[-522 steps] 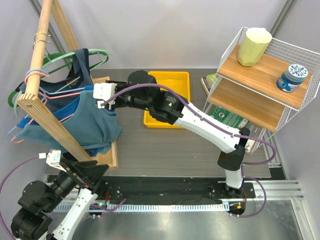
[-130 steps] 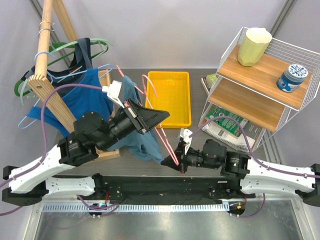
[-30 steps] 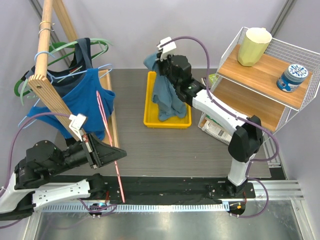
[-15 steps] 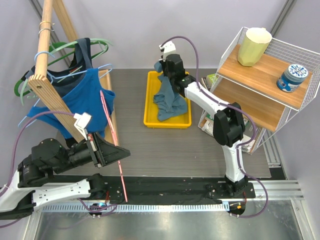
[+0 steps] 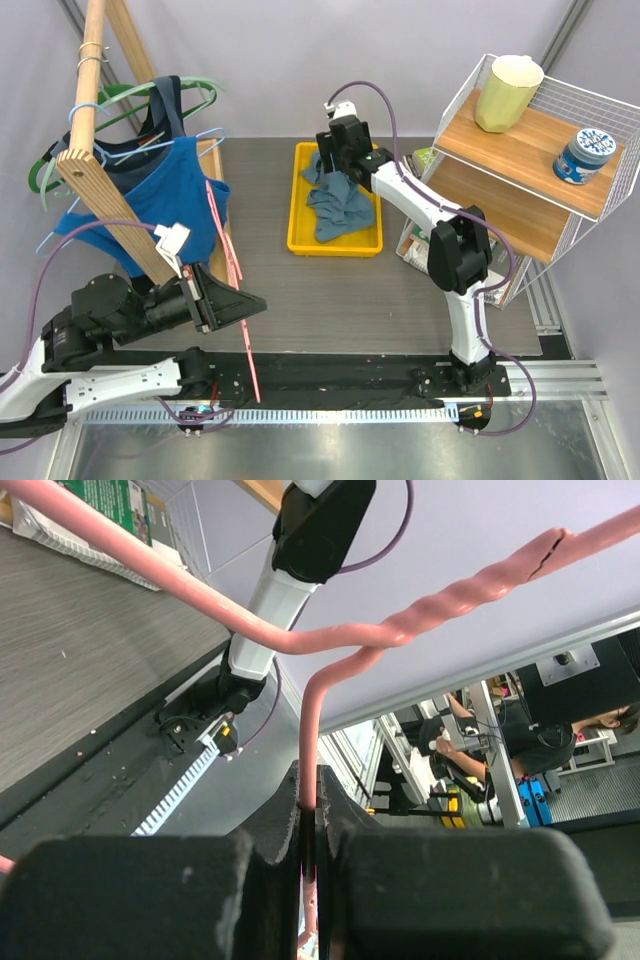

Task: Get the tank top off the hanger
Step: Place the tank top in the bin, then place the hanger at the clothesline.

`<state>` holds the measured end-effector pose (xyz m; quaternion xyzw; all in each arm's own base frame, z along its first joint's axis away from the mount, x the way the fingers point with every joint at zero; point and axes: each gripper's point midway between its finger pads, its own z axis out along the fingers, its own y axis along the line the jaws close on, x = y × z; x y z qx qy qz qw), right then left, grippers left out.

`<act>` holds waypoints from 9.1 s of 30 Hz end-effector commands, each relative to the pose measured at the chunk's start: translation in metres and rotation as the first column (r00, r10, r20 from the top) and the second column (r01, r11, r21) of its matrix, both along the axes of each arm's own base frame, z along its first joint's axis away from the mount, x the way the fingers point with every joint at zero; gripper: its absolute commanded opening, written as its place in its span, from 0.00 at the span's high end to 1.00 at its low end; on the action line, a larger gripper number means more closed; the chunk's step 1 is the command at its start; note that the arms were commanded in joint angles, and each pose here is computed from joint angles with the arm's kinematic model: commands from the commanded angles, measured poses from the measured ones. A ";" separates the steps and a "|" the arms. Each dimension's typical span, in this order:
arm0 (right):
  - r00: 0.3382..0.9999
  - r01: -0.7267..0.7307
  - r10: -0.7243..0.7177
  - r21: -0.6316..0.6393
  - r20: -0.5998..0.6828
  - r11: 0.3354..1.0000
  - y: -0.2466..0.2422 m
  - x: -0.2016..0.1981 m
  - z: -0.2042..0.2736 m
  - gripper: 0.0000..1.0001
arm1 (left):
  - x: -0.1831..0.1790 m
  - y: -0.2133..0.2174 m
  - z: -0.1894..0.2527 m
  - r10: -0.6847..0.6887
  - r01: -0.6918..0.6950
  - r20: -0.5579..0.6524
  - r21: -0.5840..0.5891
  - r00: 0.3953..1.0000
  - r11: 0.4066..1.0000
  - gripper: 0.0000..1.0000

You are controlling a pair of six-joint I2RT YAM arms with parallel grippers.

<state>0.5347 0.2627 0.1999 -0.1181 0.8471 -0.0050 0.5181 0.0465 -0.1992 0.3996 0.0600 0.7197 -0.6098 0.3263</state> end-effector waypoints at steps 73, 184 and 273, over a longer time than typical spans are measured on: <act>0.787 -0.610 0.560 0.458 0.258 0.646 0.017 -0.402 0.122 0.99 | 0.138 -0.067 -0.014 0.570 -0.607 -0.242 -0.116 0.785 0.787 0.54; 0.088 -0.996 0.833 0.072 0.546 0.058 0.255 -0.342 0.312 0.99 | -0.005 0.029 -0.100 0.034 -0.029 0.028 -0.158 0.999 0.987 0.25; 0.387 -0.916 0.804 0.083 0.452 0.394 0.148 -0.347 0.268 0.17 | 0.005 0.026 -0.107 0.080 -0.076 0.032 -0.113 0.996 0.991 0.24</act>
